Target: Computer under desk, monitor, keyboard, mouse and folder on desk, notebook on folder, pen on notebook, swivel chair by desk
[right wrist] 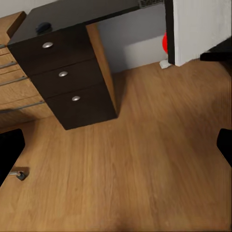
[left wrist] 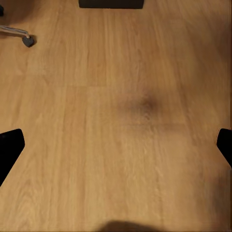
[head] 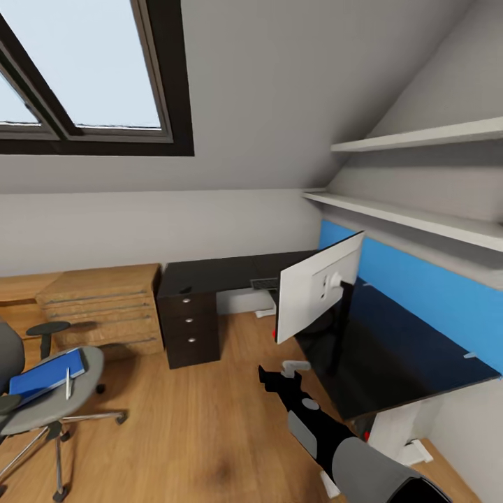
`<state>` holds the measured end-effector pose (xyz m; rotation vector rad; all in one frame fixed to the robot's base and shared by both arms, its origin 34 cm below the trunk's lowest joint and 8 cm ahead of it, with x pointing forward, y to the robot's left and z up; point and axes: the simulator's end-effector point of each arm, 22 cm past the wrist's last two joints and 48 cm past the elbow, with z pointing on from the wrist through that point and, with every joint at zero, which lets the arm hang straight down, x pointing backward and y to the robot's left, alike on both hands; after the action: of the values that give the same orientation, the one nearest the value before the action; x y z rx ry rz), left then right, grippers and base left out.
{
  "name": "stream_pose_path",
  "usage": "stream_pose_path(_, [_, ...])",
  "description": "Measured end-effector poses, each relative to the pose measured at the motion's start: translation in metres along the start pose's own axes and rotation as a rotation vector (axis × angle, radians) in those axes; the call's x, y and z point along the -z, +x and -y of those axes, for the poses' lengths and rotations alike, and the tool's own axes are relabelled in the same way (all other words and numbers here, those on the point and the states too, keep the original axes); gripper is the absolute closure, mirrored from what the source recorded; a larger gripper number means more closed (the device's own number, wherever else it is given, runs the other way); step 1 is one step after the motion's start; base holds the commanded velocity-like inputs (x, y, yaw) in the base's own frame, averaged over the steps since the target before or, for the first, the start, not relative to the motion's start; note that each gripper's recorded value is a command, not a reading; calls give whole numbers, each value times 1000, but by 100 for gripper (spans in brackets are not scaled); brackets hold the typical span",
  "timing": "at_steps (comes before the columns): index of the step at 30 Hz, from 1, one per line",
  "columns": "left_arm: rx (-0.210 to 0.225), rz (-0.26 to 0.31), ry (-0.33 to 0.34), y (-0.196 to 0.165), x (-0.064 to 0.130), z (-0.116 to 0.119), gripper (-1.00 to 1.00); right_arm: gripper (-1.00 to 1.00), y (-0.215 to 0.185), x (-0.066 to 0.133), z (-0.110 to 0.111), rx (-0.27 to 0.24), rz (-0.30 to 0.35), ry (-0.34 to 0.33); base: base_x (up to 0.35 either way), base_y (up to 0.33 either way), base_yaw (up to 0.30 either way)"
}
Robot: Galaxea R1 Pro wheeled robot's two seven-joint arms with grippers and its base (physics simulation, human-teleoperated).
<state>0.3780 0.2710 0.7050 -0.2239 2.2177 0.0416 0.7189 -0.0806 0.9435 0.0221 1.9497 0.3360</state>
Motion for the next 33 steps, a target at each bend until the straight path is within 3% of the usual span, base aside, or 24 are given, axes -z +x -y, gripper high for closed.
stream_pose_path(11, [0,0,0,0,0,0,-100,-100,0,0,1,12,0,-6,0,-147,-61])
stream_pose_path(25, [0,0,0,0,0,0,-100,-100,-4,1,23,30,8,17,0,-248,-3])
stream_pose_path(33, [-1,0,-2,0,0,-1,-100,-100,-5,1,26,31,10,22,0,-70,0])
